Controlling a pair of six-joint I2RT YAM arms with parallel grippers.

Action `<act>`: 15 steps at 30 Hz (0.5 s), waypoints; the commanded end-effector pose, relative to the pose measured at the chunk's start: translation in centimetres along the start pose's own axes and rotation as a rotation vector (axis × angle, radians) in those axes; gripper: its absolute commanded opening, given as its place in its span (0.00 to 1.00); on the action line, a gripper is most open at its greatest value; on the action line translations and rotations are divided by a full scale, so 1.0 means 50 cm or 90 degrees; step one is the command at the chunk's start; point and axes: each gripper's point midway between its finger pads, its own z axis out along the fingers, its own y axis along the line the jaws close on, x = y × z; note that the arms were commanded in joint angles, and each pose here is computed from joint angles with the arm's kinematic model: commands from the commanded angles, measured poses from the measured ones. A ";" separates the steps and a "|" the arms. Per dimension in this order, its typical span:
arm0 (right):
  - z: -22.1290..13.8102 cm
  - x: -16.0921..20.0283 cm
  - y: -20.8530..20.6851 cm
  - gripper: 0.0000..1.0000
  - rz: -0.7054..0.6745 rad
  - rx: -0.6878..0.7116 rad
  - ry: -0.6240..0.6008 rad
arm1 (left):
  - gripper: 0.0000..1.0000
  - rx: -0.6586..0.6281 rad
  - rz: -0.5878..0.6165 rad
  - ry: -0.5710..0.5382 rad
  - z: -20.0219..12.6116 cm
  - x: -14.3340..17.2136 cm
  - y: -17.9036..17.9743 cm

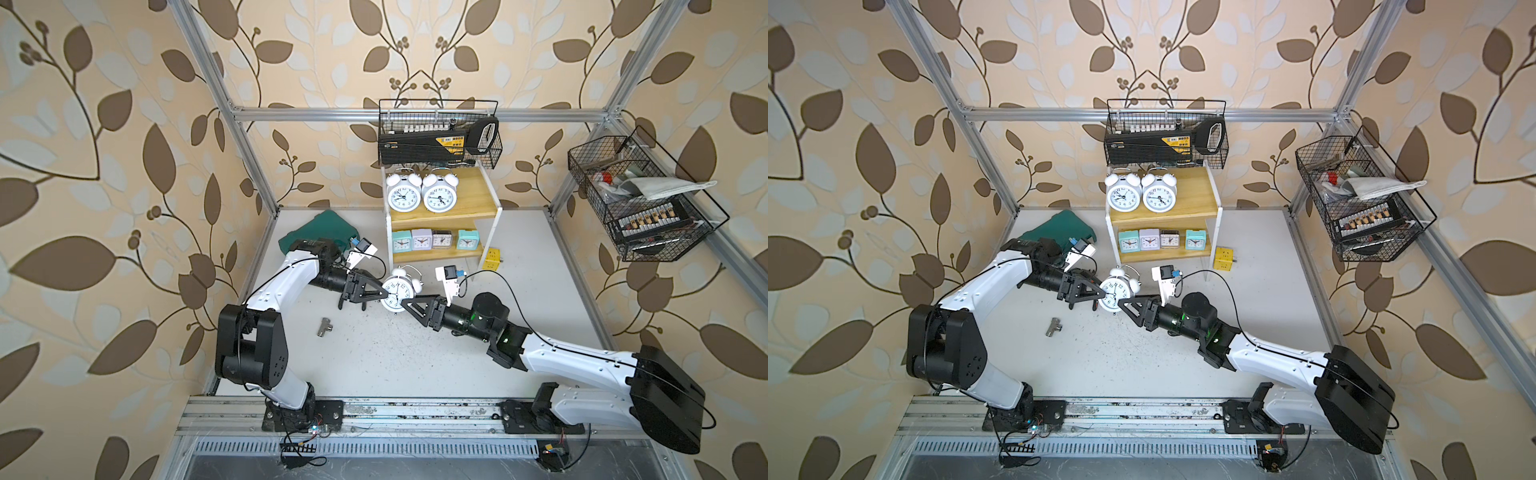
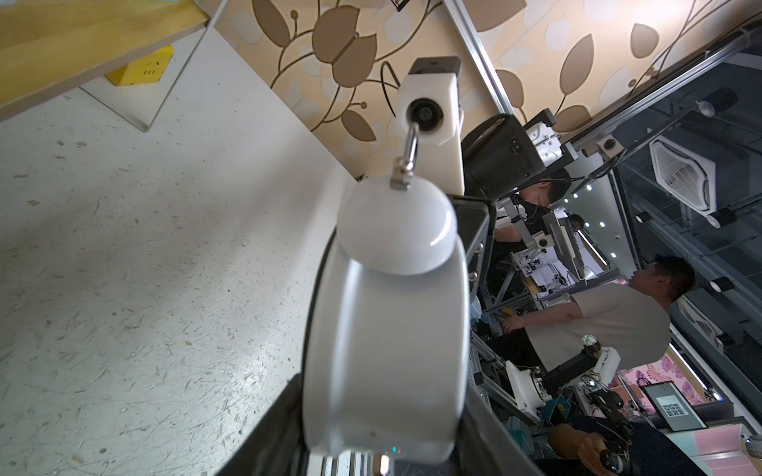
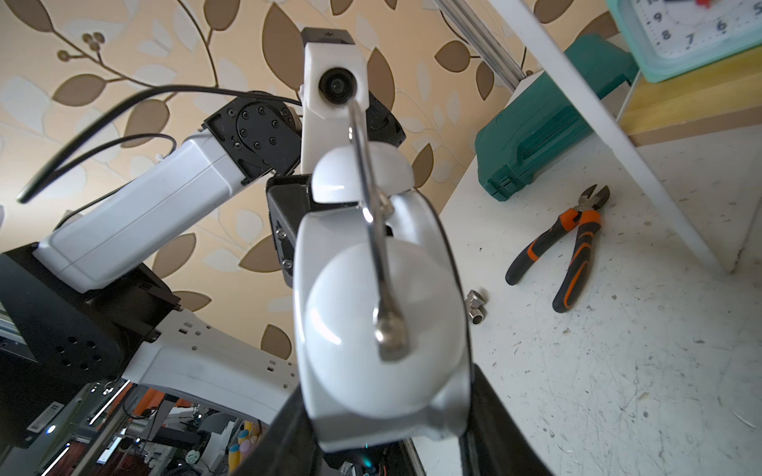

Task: Place the alarm clocks on the shelf by style
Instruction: Pick up the alarm from the center of the board.

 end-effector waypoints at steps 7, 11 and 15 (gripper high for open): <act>-0.055 -0.063 0.028 0.39 -0.162 -0.024 0.086 | 0.73 -0.023 0.066 0.011 -0.009 -0.002 -0.043; -0.095 -0.104 0.045 0.40 -0.242 -0.010 0.137 | 0.74 -0.040 0.088 0.021 -0.011 0.006 -0.046; -0.137 -0.164 0.068 0.40 -0.305 -0.009 0.160 | 0.74 -0.056 0.119 0.025 -0.014 0.011 -0.062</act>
